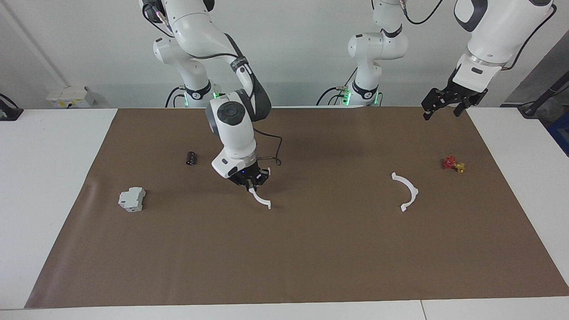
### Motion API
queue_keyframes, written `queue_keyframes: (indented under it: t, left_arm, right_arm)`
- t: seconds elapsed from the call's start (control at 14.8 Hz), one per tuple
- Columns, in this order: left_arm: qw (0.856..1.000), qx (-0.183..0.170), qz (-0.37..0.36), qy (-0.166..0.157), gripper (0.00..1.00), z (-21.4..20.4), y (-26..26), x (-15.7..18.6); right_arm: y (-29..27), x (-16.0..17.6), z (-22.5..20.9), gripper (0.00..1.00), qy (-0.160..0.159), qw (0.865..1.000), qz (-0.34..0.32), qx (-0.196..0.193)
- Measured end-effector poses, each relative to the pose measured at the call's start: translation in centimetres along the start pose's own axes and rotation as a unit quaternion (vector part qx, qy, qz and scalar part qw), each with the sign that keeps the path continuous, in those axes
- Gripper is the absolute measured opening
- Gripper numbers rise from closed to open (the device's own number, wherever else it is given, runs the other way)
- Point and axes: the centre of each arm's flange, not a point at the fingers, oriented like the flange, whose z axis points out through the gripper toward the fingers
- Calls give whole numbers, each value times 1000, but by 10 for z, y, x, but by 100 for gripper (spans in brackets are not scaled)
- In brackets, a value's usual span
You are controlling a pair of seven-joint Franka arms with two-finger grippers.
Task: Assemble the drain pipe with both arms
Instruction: 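Carry the clamp half with the right gripper toward the table center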
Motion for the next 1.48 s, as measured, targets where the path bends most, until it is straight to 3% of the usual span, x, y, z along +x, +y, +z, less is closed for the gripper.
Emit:
queue_keyframes:
  t: [0.4, 1.08, 1.15, 1.35, 1.48]
  left_arm:
    - [1000, 0, 0, 0, 100, 0, 0, 0]
    - [1000, 0, 0, 0, 100, 0, 0, 0]
    - [1000, 0, 0, 0, 100, 0, 0, 0]
    - [1000, 0, 1, 0, 100, 0, 1, 0]
    - [1000, 0, 1, -1, 100, 0, 1, 0]
  right_arm:
    - [-44, -28, 33, 21, -3, 1000, -13, 2]
    - [-62, -40, 47, 21, 2, 1000, -14, 7]
    - [-62, -40, 47, 27, 2, 1000, -15, 7]
    - [-62, -37, 39, 59, 6, 1000, -12, 9]
    - [-51, -26, 9, 80, 6, 1000, -1, 5]
